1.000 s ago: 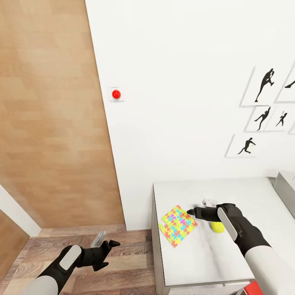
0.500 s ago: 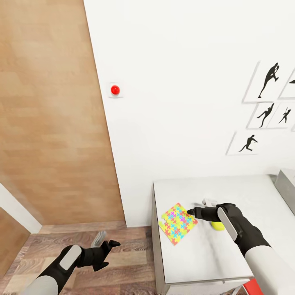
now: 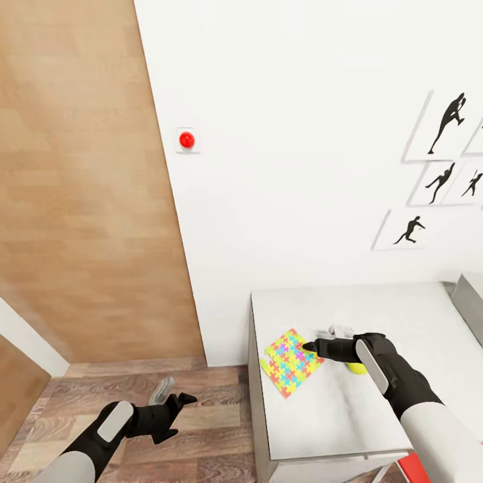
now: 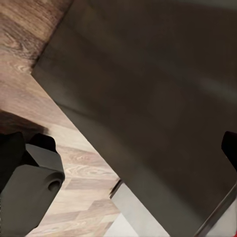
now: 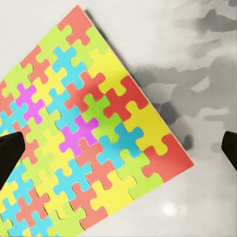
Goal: Put all the toys in the child's room - the three board games (two on the bed and one on the table), the two jigsaw puzzles on the table, and the tennis ball on the table - inside the toy box on the table in the child's room.
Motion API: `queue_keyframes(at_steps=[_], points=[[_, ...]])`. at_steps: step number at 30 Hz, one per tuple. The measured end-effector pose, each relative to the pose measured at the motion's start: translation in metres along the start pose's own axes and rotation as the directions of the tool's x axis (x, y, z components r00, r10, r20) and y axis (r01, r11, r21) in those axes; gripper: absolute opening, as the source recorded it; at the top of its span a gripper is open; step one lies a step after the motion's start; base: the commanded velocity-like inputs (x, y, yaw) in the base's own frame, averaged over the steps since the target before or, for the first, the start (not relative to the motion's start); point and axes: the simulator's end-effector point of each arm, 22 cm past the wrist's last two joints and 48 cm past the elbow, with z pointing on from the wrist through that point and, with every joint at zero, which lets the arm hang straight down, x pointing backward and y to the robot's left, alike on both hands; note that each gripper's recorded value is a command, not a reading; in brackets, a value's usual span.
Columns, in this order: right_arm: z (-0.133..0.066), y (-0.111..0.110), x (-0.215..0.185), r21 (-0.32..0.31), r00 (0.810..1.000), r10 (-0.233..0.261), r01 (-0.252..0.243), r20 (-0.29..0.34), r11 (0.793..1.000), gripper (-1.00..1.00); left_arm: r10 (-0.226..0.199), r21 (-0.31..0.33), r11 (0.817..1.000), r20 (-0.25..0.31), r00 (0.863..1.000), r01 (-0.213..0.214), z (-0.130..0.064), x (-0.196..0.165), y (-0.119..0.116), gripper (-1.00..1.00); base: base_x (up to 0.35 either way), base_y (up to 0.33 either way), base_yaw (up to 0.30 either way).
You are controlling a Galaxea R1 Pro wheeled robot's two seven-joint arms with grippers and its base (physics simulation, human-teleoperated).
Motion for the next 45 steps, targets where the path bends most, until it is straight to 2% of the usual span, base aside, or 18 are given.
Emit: queue_keyframes(at_steps=[11, 45], points=[[0.0045, 0.0085, 0.0038, -0.046, 1.0, 0.001, -0.002, -0.009, 0.999, 1.0, -0.007, -0.008, 1.0, -0.006, 1.0, 0.007, 0.0032, 0.0013, 0.0052, 1.0, 0.0, 0.0, 0.0], [0.005, 0.0094, 0.003, -0.052, 1.0, -0.001, 0.0, -0.007, 0.999, 1.0, -0.01, -0.01, 1.0, -0.01, 1.0, 0.01, 0.0045, 0.0026, 0.0068, 1.0, 0.0, 0.0, 0.0]])
